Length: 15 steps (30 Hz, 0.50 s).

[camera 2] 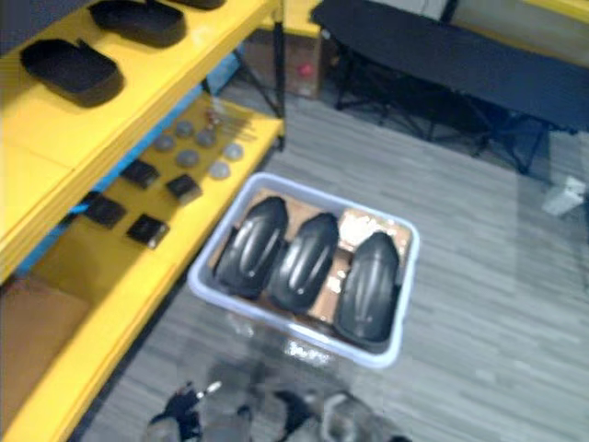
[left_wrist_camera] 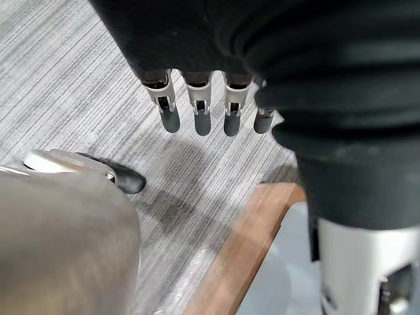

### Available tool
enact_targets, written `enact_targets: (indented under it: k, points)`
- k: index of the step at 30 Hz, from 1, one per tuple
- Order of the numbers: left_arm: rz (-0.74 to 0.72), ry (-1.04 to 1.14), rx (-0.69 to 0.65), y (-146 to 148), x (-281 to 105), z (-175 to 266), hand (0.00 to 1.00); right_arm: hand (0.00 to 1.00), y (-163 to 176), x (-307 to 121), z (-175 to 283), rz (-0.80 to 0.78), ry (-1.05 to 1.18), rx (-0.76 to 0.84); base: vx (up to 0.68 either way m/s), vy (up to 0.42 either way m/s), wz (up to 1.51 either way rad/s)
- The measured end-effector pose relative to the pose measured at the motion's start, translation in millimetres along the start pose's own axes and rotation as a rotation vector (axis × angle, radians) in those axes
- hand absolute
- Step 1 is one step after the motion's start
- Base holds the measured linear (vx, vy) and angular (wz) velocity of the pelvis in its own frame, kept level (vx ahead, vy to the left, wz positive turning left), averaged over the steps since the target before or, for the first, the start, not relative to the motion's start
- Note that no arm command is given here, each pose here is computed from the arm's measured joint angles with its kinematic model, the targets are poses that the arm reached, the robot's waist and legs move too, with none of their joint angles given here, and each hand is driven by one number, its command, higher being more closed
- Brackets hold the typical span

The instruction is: Walk over and take plastic housings, then place them on the shelf

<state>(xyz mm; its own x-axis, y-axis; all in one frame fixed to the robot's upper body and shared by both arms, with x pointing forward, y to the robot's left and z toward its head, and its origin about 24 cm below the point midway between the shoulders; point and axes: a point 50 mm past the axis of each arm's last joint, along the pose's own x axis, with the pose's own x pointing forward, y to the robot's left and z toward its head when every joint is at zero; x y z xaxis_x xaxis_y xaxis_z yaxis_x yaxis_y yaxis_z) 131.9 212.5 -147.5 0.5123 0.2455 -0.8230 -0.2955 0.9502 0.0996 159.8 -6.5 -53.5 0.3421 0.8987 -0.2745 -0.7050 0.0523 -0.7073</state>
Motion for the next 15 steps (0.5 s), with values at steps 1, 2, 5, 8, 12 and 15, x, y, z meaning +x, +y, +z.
enact_targets:
  k: [1, 2, 5, 8, 12, 15]
  points:
    - [0.002, -0.004, 0.008, 1.2, 0.1, 0.7, 0.00, 0.00, -24.1, 11.8, 19.2, -0.076, -0.079, 0.000, 0.02, -0.003, 0.25]
    - [0.010, -0.006, 0.042, 4.7, 0.1, 0.3, 0.00, 0.00, -51.5, 20.4, 36.4, -0.182, -0.138, 0.035, 0.02, -0.001, 0.19]
    - [0.032, 0.024, 0.087, 15.2, -2.7, -10.3, 0.00, 0.00, -116.4, 21.6, 62.2, -0.451, -0.222, 0.178, -0.03, 0.006, 0.10]
    - [0.045, 0.062, 0.091, 21.9, -5.6, -21.0, 0.00, 0.00, -164.2, -2.9, 48.1, -0.705, -0.200, 0.319, -0.06, 0.018, -0.02]
    - [0.020, 0.071, 0.080, 23.4, -6.6, -23.7, 0.00, 0.00, -205.3, -72.5, -13.3, -1.076, -0.016, 0.471, -0.09, 0.025, -0.09]
    - [0.008, 0.056, 0.058, 18.2, -6.7, -21.4, 0.00, 0.00, -208.6, -131.8, -60.1, -1.391, 0.203, 0.521, -0.08, 0.021, -0.23]
